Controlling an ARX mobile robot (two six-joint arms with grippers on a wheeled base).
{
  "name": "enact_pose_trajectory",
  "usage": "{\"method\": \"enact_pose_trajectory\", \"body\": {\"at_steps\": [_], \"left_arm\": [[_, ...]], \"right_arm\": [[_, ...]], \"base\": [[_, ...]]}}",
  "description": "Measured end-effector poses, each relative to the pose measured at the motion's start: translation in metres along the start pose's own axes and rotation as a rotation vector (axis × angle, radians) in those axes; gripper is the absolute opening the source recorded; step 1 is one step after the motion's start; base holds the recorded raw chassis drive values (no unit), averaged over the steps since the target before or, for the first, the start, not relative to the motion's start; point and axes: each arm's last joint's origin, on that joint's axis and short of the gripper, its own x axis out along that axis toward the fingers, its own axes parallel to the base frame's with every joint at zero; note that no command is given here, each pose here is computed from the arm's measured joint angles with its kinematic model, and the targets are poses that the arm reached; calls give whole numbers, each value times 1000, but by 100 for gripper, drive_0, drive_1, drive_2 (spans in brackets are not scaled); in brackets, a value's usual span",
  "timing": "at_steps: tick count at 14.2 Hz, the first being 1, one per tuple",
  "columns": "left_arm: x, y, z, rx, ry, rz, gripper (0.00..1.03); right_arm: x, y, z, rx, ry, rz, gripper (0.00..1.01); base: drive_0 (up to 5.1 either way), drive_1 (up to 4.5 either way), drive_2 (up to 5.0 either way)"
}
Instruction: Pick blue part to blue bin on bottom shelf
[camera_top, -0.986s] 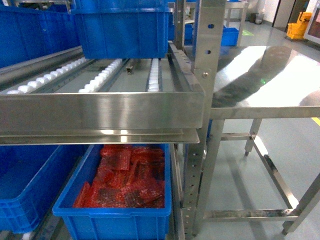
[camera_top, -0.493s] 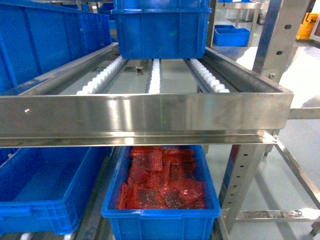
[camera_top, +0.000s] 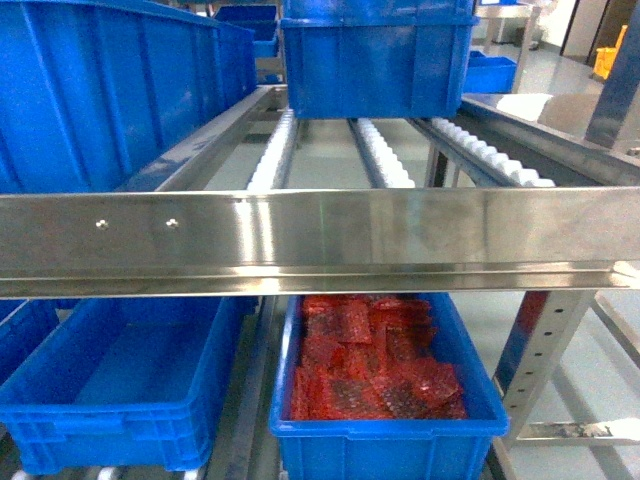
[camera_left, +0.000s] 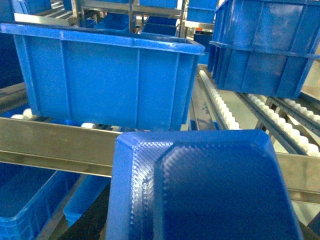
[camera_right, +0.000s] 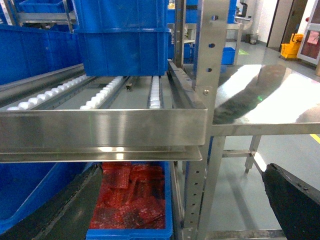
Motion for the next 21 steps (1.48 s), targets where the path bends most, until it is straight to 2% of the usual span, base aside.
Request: {"method": "enact_pose_trajectory", "body": {"at_steps": [4,5,21], "left_arm": [[0,0,0,2,2,-1,43],[0,1,0,-3,-4,10,43],[0,0,0,-2,-2,3,43]], "right_arm": [[0,0,0,0,0,0,98],[0,0,0,0,-3,6,98],[0,0,0,0,-1,3,98]], "base": [[-504,242,242],[0,0,0],[0,0,0]]}}
